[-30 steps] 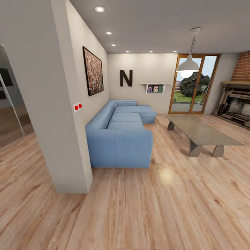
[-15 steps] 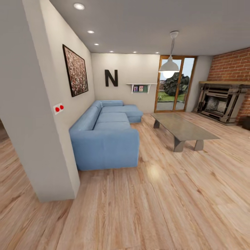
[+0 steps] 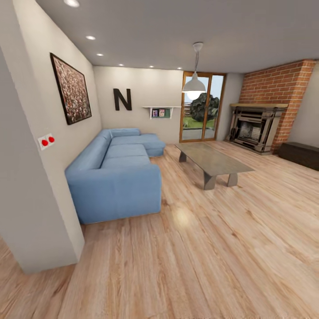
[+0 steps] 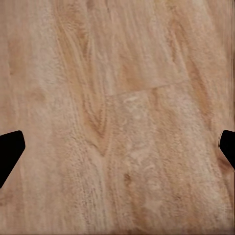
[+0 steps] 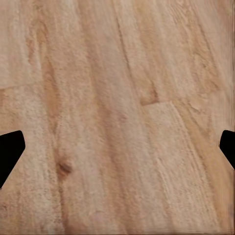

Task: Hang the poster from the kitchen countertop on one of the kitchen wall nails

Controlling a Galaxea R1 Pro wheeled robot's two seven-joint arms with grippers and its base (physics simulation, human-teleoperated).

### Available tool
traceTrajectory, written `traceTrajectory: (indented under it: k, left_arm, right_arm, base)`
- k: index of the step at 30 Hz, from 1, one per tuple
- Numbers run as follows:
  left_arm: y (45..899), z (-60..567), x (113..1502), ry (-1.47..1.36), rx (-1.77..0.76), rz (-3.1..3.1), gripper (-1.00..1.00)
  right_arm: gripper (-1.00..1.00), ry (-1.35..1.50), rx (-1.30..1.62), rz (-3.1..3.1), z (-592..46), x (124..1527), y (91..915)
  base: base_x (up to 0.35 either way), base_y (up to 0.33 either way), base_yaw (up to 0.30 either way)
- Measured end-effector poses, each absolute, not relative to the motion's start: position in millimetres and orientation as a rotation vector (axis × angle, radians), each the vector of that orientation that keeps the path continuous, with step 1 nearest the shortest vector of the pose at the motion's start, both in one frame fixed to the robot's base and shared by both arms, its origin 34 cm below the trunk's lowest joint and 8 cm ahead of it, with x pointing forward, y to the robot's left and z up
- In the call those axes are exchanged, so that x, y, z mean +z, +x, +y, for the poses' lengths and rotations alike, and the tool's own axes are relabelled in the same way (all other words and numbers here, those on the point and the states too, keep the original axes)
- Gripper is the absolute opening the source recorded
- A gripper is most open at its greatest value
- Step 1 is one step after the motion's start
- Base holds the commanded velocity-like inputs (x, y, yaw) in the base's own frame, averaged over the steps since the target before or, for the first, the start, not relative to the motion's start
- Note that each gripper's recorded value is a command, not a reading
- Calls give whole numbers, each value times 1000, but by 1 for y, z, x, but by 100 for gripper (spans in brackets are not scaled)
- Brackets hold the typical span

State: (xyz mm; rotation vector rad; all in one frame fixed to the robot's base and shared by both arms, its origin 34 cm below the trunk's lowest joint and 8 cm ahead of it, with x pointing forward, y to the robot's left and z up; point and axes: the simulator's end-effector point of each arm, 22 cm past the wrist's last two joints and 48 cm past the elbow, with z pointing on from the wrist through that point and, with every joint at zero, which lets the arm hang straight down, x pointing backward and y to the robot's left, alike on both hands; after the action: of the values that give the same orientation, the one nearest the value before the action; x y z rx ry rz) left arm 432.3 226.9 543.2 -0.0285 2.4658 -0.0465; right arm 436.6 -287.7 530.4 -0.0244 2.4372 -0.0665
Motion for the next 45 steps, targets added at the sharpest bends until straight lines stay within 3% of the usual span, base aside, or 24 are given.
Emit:
traceTrajectory:
  k: [20, 29, 45]
  left_arm:
    - [432, 227, 543, -28, -46, 2466, 100]
    - [427, 227, 539, -28, -45, 2481, 100]
    - [426, 227, 539, -28, -45, 2482, 100]
  right_arm:
    - [100, -25, -67, 2437, -288, 530, 437]
    - [100, -29, -66, 2437, -287, 531, 437]
    - [100, -28, -66, 2436, -287, 531, 437]
  base:
    - [0, 0, -267]
    - [18, -15, -85]
    - [146, -222, -286]
